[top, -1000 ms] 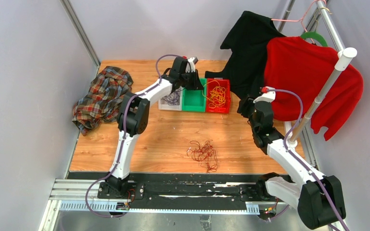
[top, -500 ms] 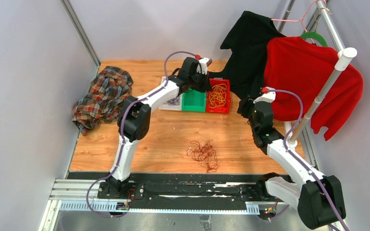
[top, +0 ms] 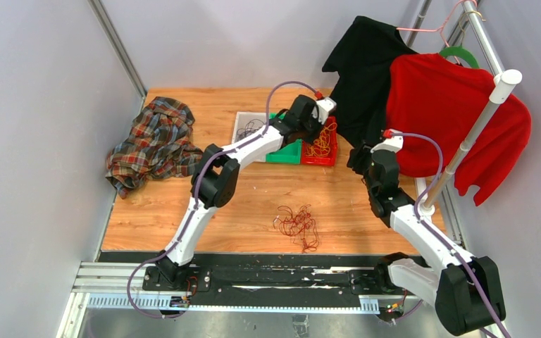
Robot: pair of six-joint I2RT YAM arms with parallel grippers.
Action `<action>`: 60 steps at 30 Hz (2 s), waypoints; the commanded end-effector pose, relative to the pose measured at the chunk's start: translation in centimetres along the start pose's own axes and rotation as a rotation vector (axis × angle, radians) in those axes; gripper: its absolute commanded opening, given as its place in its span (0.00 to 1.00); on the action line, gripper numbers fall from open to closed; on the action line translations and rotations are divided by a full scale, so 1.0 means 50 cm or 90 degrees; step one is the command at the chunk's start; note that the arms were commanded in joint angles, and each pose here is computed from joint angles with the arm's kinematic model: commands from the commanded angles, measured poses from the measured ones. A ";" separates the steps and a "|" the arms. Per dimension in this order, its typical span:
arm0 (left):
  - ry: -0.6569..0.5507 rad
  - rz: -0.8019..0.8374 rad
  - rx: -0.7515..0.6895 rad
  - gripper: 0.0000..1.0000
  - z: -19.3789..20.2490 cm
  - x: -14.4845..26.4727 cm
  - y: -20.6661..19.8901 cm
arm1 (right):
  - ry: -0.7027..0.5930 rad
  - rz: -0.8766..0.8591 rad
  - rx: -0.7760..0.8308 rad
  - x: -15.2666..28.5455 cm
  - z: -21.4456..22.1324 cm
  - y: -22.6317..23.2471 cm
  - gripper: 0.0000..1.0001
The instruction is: Untangle the cables
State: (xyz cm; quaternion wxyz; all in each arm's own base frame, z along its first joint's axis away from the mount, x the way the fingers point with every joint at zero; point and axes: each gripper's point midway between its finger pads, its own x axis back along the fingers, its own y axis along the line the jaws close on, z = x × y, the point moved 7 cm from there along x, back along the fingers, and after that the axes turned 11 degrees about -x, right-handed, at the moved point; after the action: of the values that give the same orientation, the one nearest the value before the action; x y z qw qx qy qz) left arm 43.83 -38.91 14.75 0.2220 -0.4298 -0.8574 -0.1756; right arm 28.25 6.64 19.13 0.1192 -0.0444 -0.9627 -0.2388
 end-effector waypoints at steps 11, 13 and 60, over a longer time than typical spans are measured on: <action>0.069 -0.054 -0.165 0.01 0.057 -0.055 -0.006 | -0.024 0.013 -0.020 0.002 -0.006 -0.011 0.50; 0.068 -0.059 -0.159 0.02 0.054 -0.053 -0.006 | -0.023 0.014 -0.021 0.002 -0.006 -0.011 0.50; 0.224 0.511 -0.288 0.71 0.268 0.342 -0.216 | 0.068 -0.021 -0.038 0.072 0.046 -0.031 0.48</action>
State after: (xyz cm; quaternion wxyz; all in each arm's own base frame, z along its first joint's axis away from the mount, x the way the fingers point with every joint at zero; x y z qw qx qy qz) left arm 22.56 -26.18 12.40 0.3507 -0.7041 -0.5341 -0.3097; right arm 24.44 6.54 17.76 0.1566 -0.0217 -0.9520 -0.2621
